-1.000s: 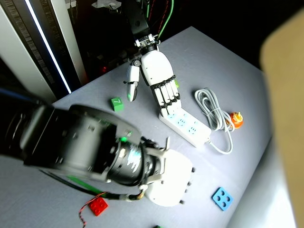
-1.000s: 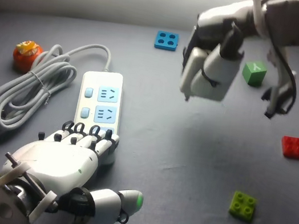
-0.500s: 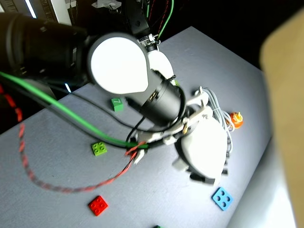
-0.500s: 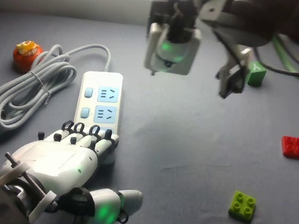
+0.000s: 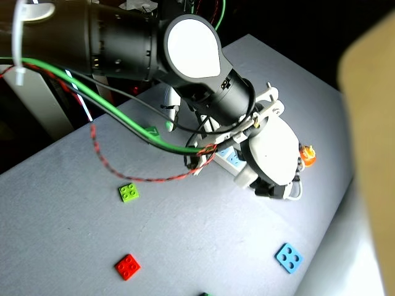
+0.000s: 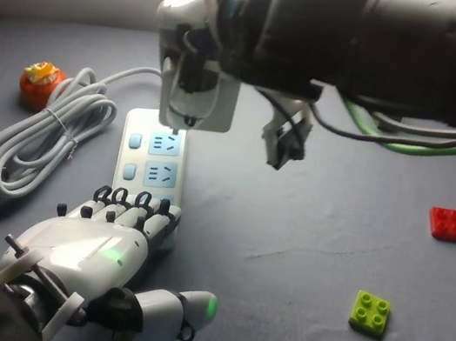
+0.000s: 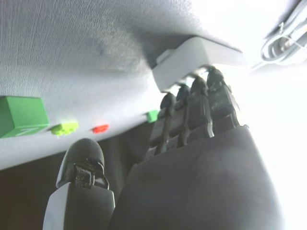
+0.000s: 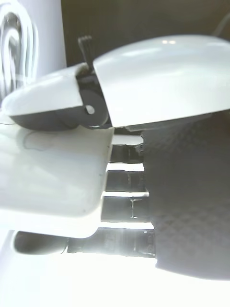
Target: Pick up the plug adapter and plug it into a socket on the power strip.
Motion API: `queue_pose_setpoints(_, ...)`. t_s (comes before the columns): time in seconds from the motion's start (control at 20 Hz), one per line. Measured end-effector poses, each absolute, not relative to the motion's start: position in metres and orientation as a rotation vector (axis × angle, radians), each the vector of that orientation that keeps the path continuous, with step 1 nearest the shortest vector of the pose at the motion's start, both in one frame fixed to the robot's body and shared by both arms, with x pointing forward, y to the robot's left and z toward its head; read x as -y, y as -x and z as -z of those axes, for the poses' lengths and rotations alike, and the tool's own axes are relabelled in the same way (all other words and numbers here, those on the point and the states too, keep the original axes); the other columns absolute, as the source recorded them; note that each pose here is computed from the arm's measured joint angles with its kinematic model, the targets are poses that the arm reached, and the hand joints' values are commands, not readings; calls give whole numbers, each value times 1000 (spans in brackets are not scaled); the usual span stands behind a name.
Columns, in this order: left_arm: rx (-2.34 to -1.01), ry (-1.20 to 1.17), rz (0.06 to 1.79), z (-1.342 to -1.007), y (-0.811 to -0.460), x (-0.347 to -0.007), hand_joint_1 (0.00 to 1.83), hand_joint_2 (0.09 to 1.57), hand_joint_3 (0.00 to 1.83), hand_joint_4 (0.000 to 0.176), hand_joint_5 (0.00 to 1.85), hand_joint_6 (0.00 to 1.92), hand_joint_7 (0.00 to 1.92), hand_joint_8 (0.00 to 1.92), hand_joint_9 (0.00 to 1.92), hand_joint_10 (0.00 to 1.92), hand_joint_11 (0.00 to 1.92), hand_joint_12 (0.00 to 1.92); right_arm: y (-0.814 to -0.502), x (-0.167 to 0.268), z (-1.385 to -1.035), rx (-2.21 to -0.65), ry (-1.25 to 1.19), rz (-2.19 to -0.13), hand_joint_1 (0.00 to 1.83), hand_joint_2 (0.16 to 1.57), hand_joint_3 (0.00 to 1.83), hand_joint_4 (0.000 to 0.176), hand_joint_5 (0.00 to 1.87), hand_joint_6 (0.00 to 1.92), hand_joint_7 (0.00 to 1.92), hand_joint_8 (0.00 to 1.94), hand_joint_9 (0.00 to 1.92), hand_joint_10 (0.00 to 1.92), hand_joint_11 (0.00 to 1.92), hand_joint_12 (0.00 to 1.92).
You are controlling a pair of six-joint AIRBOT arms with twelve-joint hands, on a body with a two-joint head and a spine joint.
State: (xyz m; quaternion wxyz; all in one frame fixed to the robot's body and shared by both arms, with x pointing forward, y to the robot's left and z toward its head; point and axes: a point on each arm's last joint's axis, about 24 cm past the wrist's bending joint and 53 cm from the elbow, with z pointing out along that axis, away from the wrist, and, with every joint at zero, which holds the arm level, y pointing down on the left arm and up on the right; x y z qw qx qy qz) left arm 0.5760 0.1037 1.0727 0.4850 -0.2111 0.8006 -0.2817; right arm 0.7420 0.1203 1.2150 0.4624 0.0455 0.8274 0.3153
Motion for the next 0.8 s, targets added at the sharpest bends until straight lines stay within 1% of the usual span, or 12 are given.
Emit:
queue_pose_setpoints(0.05,-1949,515,686,-1073,-576,-104,0,1238,0,0,27,0,39,0,23,0,0,1,-741,-124,-1215,-2035,-110,-774,1202,1138,2,28,904,1105,972,1014,1035,357,561,1338)
queue_pose_setpoints(0.15,-1949,515,686,-1073,-576,-104,0,1239,0,0,35,4,46,4,31,4,9,4,-743,-129,-1214,-2025,-103,-752,1211,1122,0,29,942,1041,1007,963,1048,375,594,1309)
queue_pose_setpoints(0.2,-1950,515,686,-1073,-576,-104,0,1244,2,0,51,9,64,10,47,10,30,14,-746,-132,-1212,-2016,-88,-732,1213,1120,0,28,941,1044,1017,944,1051,377,600,1304)
queue_pose_setpoints(0.35,-1953,514,686,-1072,-574,-103,0,1242,0,0,42,3,56,4,47,8,29,16,-748,-137,-1203,-2031,-99,-721,1217,1108,0,33,976,993,1029,923,1064,374,618,1286)
queue_pose_setpoints(0.45,-1953,515,685,-1072,-574,-103,0,1237,0,0,44,3,52,2,44,5,20,14,-749,-138,-1201,-2032,-102,-717,1220,1104,0,28,975,995,1047,896,1069,369,617,1278)
queue_pose_setpoints(0.55,-1952,515,685,-1072,-574,-103,0,1241,0,0,29,0,43,0,36,2,14,13,-752,-140,-1201,-2031,-108,-711,1221,1103,0,30,986,972,1040,911,1065,365,612,1276)
queue_pose_setpoints(0.7,-1953,515,686,-1072,-574,-103,0,1233,0,0,45,12,41,6,32,4,19,18,-752,-143,-1197,-2033,-100,-711,1214,1116,0,29,952,1026,1016,952,1055,366,600,1286)
queue_pose_setpoints(0.8,-1953,515,686,-1072,-574,-103,0,1241,1,0,46,10,53,9,44,8,21,21,-750,-144,-1192,-2040,-96,-708,1214,1119,0,23,936,1048,1022,947,1054,374,613,1280)
